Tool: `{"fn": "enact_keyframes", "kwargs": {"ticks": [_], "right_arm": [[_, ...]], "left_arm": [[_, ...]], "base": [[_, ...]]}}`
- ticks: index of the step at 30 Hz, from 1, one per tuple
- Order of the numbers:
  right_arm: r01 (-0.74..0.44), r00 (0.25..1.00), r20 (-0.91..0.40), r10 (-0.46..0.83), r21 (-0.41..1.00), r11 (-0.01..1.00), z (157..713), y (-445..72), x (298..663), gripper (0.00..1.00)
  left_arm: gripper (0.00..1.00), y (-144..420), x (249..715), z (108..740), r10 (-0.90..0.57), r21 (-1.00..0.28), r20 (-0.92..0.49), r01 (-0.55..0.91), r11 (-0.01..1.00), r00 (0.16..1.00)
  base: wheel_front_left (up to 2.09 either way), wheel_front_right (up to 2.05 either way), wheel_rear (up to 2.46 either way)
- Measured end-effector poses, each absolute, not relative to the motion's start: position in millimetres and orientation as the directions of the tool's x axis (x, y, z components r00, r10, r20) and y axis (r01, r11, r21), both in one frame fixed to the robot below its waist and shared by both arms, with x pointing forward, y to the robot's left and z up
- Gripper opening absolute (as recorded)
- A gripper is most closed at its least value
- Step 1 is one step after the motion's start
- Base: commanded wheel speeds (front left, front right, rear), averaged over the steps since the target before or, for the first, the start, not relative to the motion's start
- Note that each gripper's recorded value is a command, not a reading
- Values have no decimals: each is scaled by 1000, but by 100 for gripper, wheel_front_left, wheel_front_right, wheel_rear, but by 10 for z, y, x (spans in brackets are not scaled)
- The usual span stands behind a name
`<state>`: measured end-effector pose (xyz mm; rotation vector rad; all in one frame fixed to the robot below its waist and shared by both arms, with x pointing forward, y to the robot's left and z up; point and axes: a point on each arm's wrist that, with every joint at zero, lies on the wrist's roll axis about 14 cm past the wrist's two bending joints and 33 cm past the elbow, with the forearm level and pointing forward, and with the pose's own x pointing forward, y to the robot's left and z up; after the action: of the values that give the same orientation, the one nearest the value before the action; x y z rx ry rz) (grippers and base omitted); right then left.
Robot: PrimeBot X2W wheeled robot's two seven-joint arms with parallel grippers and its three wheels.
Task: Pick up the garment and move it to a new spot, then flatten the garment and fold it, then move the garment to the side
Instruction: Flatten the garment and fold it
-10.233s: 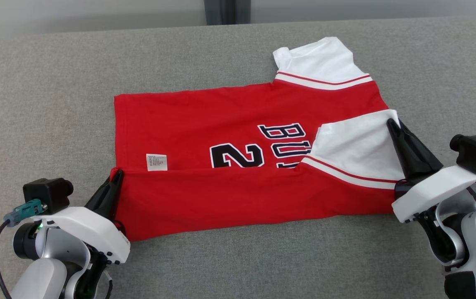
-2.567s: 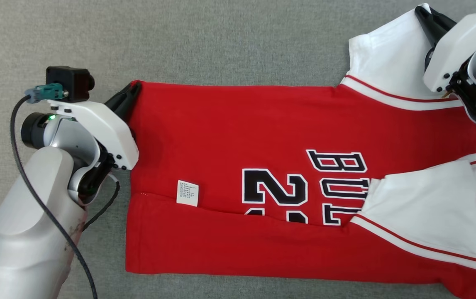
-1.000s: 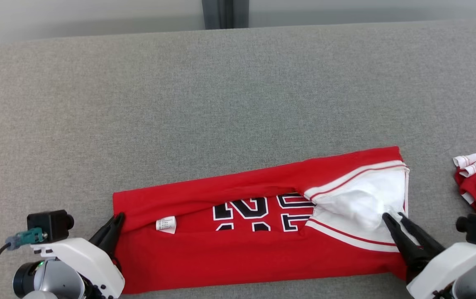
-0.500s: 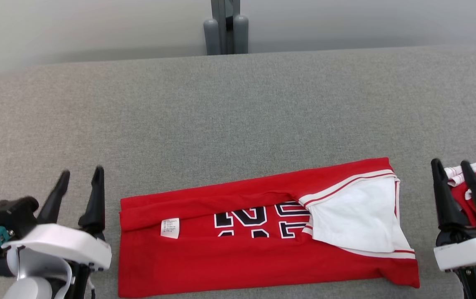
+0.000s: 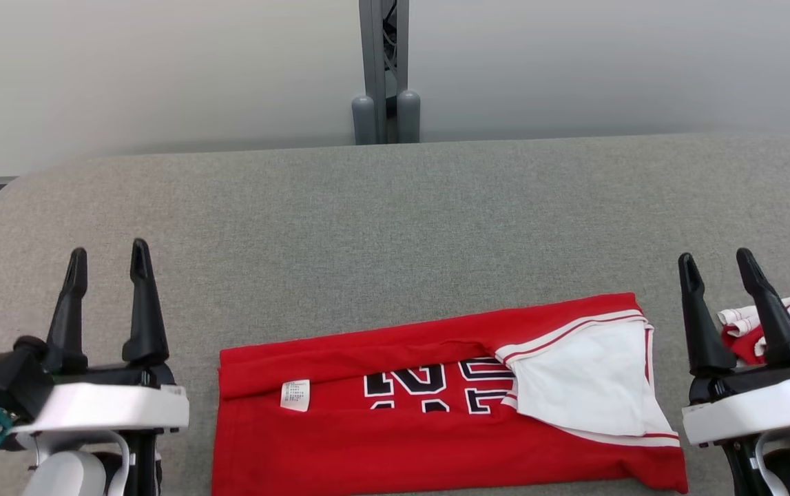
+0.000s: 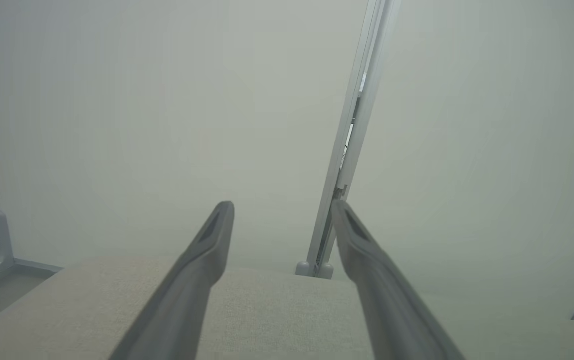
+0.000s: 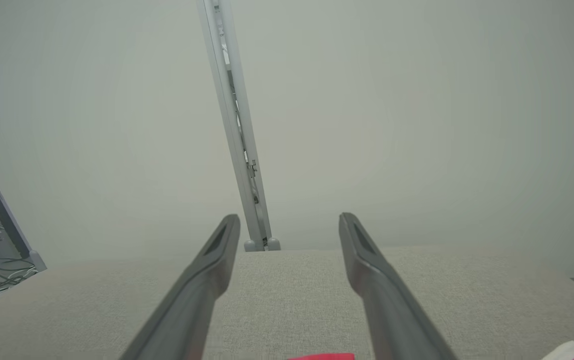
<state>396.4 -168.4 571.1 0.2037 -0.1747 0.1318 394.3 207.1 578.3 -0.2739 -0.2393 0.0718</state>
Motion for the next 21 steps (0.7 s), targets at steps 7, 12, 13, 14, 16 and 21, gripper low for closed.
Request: {"fn": "enact_keyframes", "kwargs": {"ticks": [7,12,13,14,16,21], "right_arm": [[-138,982,147,115,156,978,5559,-1667,3822,100],[-140,986,105,126,141,980,5426,-1626,3746,100],[-139,988,93,127,144,980,5386,-1621,3731,100],[-139,989,79,128,143,980,5344,-1616,3717,100],[-139,990,57,132,148,979,5272,-1600,3699,100],[-138,990,19,137,155,978,5150,-1576,3726,100]], "left_arm": [[100,2063,3696,5566,65,-173,185,-33,984,981],[100,2027,3581,5423,33,-133,150,-13,991,988],[100,2022,3561,5397,31,-135,142,-12,991,989],[100,2013,3548,5372,29,-136,135,-10,991,990],[100,2011,3538,5345,29,-144,127,-11,990,992],[100,2007,3556,5290,23,-149,103,-8,989,994]], "base": [[0,0,0],[0,0,0],[0,0,0],[0,0,0],[0,0,0],[0,0,0]]}}
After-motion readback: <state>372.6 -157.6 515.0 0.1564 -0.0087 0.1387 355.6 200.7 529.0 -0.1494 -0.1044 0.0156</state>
